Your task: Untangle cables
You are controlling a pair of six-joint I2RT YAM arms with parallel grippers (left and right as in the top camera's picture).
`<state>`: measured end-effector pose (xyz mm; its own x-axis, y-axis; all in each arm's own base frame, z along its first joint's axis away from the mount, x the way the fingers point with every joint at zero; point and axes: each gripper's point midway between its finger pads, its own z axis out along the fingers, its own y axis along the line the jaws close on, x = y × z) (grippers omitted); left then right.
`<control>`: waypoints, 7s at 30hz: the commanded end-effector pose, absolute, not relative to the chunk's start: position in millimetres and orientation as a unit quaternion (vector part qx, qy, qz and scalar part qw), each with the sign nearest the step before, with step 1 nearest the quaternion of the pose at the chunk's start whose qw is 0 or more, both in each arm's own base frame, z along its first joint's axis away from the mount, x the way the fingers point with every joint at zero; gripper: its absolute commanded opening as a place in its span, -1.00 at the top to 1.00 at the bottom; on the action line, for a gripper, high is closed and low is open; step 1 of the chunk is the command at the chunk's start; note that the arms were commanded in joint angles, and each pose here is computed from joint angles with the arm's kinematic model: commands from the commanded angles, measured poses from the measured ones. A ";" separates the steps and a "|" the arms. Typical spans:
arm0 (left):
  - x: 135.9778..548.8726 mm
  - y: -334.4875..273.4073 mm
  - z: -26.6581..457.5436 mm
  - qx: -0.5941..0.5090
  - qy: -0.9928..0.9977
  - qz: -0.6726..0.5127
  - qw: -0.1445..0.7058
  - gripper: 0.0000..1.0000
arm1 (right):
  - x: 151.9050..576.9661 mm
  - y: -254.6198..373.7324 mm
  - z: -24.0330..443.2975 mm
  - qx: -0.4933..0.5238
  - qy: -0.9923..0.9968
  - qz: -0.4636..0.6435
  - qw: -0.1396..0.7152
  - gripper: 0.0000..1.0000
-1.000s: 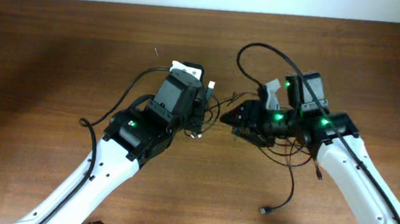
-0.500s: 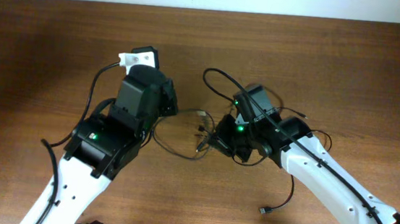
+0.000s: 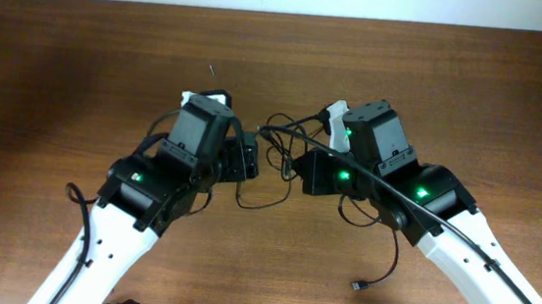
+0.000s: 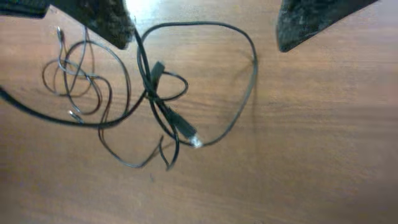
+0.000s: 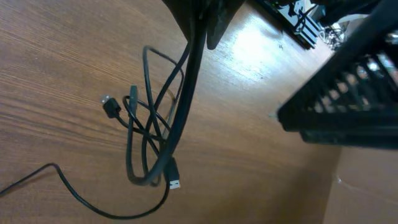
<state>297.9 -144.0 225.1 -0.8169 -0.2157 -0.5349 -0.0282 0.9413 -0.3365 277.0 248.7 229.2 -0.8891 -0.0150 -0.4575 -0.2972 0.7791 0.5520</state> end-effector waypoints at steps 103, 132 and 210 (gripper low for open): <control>309.4 -2.0 195.4 -0.365 0.763 -0.414 0.335 -0.98 | 308.5 102.0 259.2 0.072 0.993 0.064 0.064 -0.97; 309.4 -2.0 195.5 -0.365 0.763 -0.414 0.335 -0.98 | 254.1 155.4 40.3 0.187 0.975 0.114 0.029 -0.85; 309.4 -2.0 195.5 -0.365 0.763 -0.414 0.335 -0.98 | 525.2 7.2 289.2 -0.005 0.900 -0.111 0.422 -0.97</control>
<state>309.6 -2.3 193.7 -0.5064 -0.8399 -0.1950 -0.2917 0.3797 -0.8779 561.6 36.6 222.3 -0.6675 -0.2257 -0.7096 -0.1053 0.9720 -0.2101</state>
